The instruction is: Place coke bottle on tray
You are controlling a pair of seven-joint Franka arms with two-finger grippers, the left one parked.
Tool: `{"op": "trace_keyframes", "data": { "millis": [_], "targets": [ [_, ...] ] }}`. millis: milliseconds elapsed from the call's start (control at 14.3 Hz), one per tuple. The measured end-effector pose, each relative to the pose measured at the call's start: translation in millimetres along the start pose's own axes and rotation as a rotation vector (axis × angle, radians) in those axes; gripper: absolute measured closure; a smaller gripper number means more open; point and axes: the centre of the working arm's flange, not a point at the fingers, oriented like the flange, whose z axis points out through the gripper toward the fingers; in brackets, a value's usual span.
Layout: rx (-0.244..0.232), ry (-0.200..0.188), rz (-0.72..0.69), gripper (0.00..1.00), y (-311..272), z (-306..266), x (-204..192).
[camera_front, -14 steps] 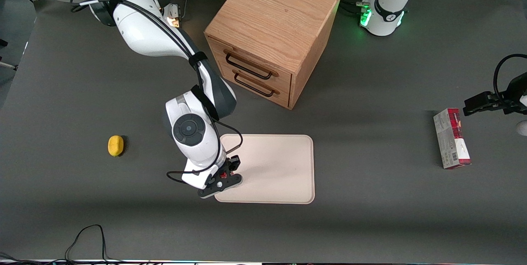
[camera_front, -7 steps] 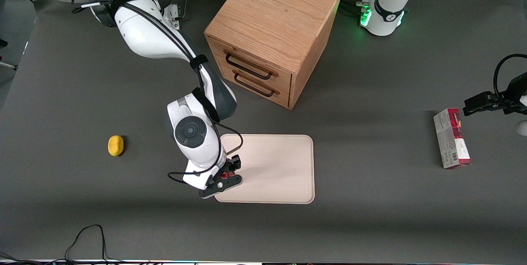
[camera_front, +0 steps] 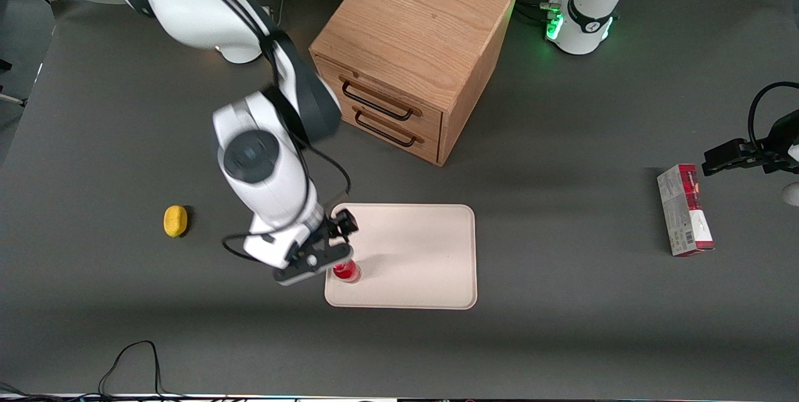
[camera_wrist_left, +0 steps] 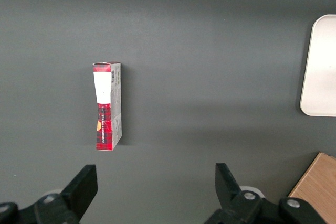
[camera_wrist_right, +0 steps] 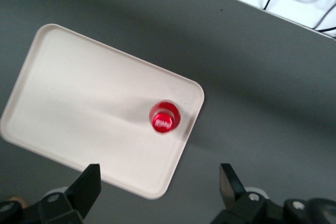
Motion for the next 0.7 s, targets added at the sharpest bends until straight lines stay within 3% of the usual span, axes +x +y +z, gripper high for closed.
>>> {"op": "trace_keyframes", "data": {
  "millis": [140,279,488,698],
  "targets": [
    [0.003,-0.018,0.007,0.00,7.4,-59.1,-17.9],
    [-0.009,-0.061,0.029,0.00,25.1,-95.9,-36.8],
    [-0.040,-0.100,0.117,0.00,83.4,-114.9,-61.1],
    [-0.011,-0.136,0.243,0.00,171.6,-125.1,-95.8]
  ]
}}
